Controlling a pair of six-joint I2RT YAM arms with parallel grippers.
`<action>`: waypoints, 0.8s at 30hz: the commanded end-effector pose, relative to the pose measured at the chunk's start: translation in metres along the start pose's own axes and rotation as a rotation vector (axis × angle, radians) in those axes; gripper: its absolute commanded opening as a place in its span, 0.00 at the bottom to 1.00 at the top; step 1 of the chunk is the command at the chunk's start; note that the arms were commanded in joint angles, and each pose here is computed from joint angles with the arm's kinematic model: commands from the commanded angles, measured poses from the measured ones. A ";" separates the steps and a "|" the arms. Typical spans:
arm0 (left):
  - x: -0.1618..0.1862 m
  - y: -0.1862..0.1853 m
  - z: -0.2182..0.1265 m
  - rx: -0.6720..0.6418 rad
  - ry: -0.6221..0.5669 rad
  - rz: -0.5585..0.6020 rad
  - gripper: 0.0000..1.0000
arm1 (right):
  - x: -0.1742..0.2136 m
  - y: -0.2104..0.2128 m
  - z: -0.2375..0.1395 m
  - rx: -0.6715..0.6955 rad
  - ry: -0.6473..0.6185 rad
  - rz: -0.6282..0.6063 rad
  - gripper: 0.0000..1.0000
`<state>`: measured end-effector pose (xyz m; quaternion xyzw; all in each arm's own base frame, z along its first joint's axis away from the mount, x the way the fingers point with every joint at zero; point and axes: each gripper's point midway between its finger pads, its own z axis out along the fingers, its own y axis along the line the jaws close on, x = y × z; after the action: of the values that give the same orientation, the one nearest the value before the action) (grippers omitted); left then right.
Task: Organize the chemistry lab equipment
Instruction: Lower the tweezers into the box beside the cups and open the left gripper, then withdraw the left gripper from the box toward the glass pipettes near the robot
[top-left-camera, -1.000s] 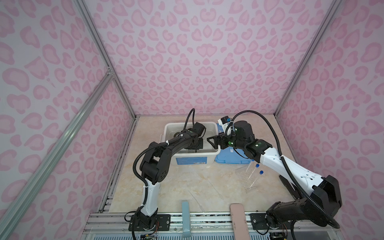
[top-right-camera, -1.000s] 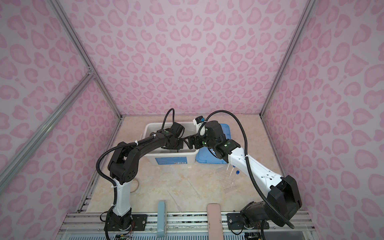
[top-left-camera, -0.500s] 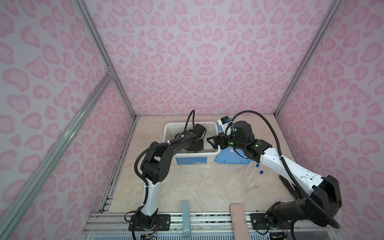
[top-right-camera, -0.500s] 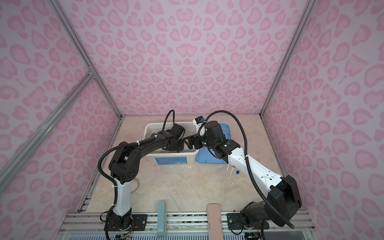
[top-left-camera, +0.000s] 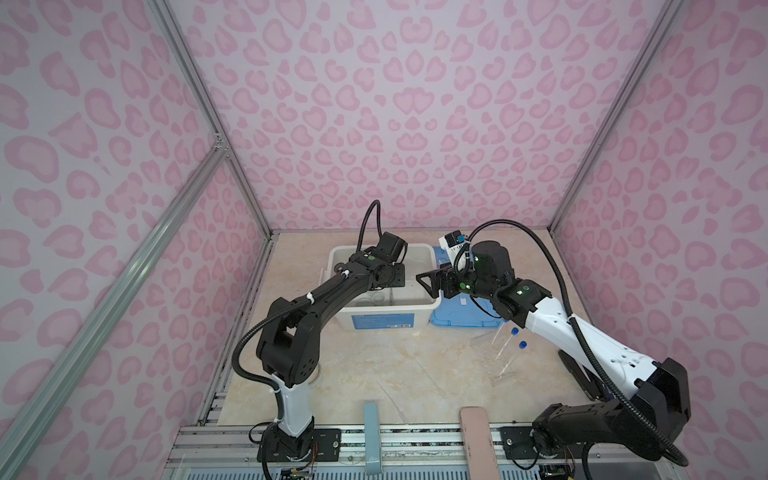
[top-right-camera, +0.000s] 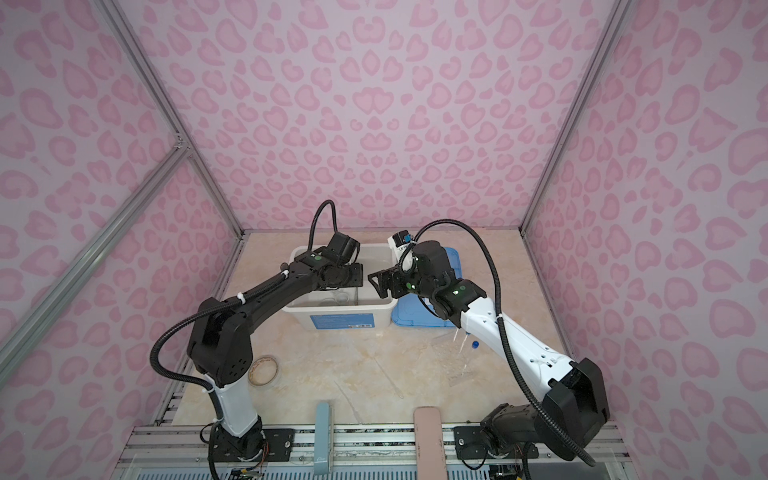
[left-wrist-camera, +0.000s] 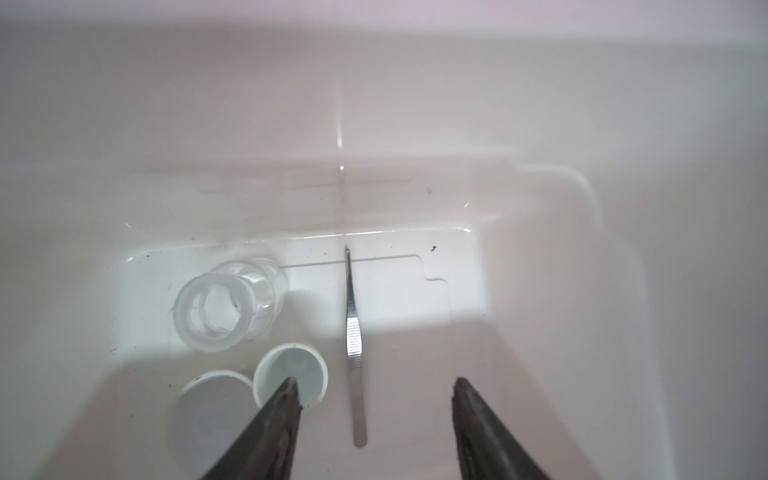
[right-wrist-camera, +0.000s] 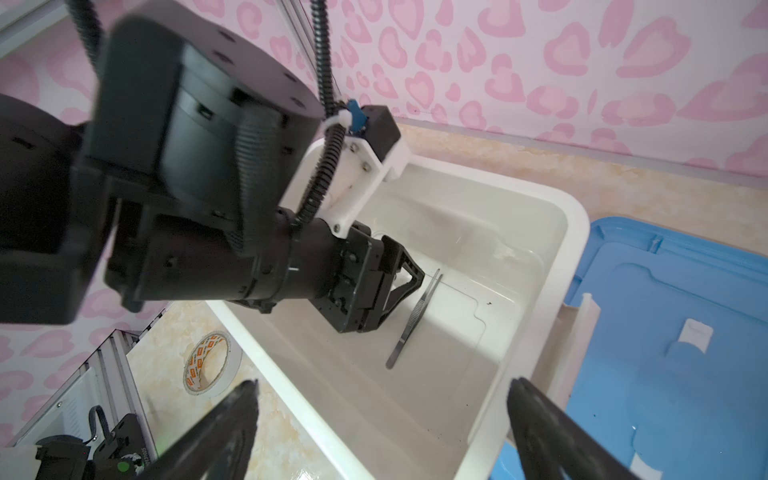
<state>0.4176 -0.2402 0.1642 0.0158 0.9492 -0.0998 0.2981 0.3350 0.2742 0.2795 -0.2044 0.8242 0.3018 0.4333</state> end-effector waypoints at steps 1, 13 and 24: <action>-0.012 -0.006 -0.037 0.047 -0.050 -0.015 0.78 | -0.005 0.000 -0.011 0.030 -0.005 -0.035 0.95; 0.033 -0.036 -0.140 0.242 -0.005 -0.102 0.99 | 0.010 -0.003 -0.060 0.119 0.056 -0.072 0.98; 0.197 -0.055 -0.133 0.239 0.305 -0.243 0.74 | 0.054 -0.010 -0.094 0.160 0.106 -0.031 0.98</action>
<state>0.1941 -0.2731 0.1829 0.0101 0.9568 -0.2351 0.1706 0.2635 0.2040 0.2832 -0.2036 0.8542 0.2212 0.4243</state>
